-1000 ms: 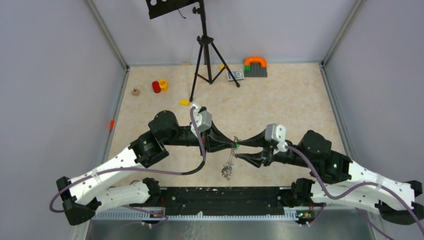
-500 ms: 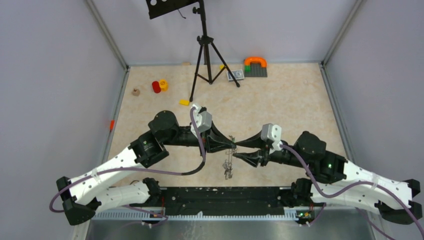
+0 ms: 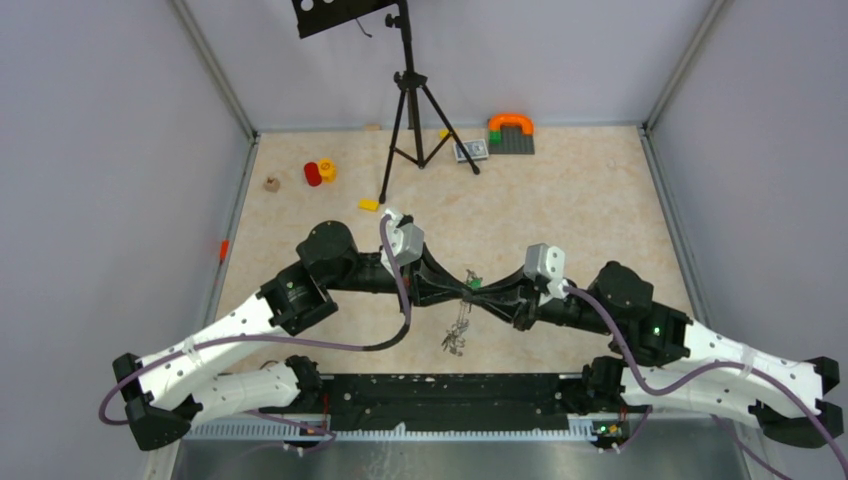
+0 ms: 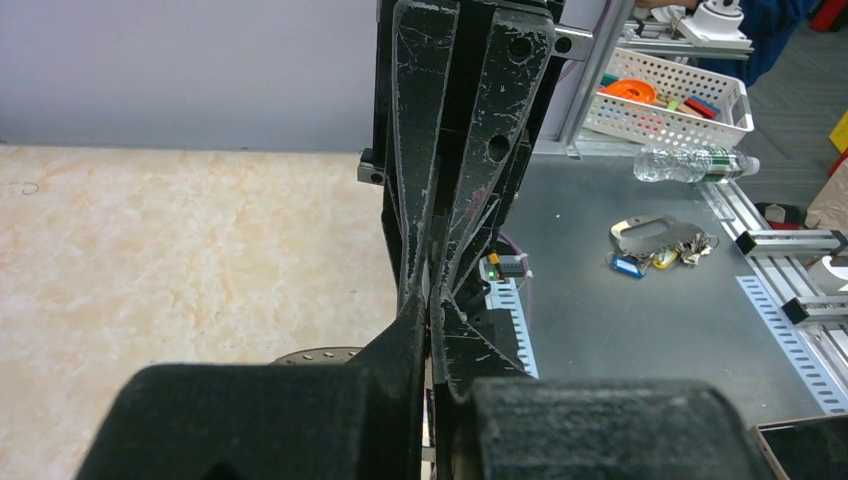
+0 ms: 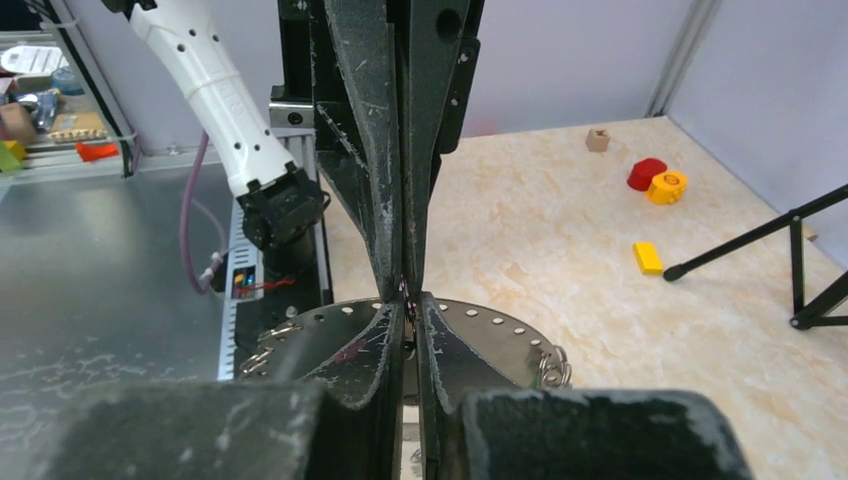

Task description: Remove the keys from the keyring

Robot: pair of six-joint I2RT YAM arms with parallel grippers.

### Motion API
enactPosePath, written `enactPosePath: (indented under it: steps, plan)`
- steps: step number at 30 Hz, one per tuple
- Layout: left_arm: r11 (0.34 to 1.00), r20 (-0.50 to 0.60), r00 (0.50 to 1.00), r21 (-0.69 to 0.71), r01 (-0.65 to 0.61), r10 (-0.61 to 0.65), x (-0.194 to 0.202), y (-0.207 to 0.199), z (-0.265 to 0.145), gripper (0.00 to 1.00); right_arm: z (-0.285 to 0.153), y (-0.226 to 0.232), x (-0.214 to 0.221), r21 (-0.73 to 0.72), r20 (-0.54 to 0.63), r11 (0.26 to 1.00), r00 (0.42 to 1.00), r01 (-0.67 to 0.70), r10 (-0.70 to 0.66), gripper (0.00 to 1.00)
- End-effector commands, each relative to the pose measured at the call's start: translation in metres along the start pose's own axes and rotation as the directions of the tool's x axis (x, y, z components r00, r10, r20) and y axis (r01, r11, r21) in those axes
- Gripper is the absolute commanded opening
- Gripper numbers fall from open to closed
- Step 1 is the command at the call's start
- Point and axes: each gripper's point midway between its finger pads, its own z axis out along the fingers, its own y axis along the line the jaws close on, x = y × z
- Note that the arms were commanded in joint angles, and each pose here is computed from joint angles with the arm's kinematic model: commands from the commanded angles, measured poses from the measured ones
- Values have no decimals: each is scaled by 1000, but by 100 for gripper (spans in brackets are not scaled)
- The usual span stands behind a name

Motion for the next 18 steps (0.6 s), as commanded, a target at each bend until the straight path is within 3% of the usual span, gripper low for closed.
enactPosePath:
  steps: [1, 9, 10, 14, 18]
  plan:
    - [997, 83, 994, 20, -77, 75, -31, -10, -5, 0, 4, 4, -10, -24, 33, 1000, 999, 1, 0, 0]
    - [997, 87, 994, 14, -73, 72, -33, -10, -6, 0, 0, -2, -20, 6, 17, 999, 999, 32, -32, 0]
    - [997, 86, 994, 18, -71, 70, -33, -10, -6, 5, -1, -3, -22, 8, 14, 999, 999, 38, -38, 0]
    - [997, 96, 993, 10, -71, 70, -36, -12, -9, 43, -6, -5, -28, 13, -17, 998, 998, 64, -64, 0]
    - [998, 80, 995, -4, -65, 65, -32, -11, -11, 49, -10, -7, -31, 13, -49, 995, 994, 94, -94, 0]
